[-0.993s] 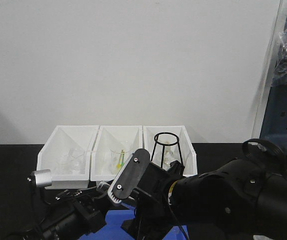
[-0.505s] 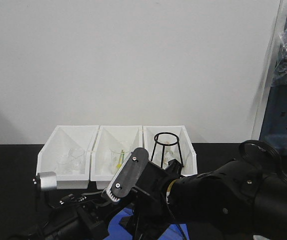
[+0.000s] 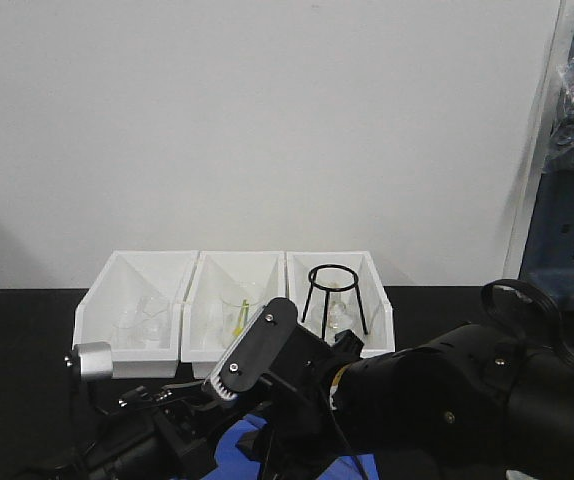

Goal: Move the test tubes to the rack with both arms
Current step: 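Close the right gripper on the test tube held by the left gripper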

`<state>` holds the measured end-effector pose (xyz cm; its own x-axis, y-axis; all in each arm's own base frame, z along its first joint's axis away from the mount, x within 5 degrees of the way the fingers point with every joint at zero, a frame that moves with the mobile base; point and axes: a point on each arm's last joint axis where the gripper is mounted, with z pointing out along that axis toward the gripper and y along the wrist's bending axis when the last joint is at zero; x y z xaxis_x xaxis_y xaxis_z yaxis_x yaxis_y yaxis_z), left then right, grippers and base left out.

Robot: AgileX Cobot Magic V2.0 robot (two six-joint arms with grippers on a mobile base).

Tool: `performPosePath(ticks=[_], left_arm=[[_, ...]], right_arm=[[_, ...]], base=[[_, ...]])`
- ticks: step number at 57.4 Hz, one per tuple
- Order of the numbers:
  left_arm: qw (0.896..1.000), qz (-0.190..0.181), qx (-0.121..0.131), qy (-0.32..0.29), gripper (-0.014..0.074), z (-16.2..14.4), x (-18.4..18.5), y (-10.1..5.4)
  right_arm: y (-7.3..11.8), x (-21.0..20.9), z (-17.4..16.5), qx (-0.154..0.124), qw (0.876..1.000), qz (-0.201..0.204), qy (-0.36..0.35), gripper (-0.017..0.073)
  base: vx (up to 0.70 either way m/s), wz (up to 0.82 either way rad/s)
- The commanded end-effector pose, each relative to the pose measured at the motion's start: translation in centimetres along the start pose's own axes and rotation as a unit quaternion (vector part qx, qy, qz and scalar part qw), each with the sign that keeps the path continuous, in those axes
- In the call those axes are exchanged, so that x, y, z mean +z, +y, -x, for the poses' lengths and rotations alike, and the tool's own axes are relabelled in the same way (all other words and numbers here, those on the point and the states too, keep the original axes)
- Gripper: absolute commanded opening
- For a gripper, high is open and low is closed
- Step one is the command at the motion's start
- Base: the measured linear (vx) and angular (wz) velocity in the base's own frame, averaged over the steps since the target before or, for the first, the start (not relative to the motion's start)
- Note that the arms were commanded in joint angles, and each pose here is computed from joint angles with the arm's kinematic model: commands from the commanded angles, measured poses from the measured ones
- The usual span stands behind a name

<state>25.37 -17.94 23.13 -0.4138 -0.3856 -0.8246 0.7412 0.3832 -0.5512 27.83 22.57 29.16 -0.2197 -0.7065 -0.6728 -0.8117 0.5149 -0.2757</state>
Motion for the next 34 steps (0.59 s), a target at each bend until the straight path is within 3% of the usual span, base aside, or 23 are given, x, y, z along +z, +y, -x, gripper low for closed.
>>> performPosePath(ticks=[1,12,24,34], left_arm=[[0.998,-0.044,0.006,-0.05,0.0021,1.87,0.28,-1.57],[0.998,-0.044,0.006,-0.051,0.0088,1.87,0.28,-1.57],[0.998,-0.045,0.006,-0.053,0.0267,1.91,0.27,-1.6],[0.997,-0.051,0.004,-0.061,0.0407,2.06,0.24,-1.71]], right_arm=[[-0.87,-2.09,2.1,0.008,0.997,-0.03,-0.069,0.0108],[-0.81,-2.09,2.13,0.016,0.997,-0.026,-0.072,-0.0016],[-0.81,-2.09,2.14,0.019,0.997,-0.025,-0.072,-0.0012],[-1.06,-2.11,2.09,0.045,0.996,-0.028,-0.075,-0.0011]], base=[[0.0,0.0],[0.0,0.0],[0.0,0.0],[0.0,0.0]])
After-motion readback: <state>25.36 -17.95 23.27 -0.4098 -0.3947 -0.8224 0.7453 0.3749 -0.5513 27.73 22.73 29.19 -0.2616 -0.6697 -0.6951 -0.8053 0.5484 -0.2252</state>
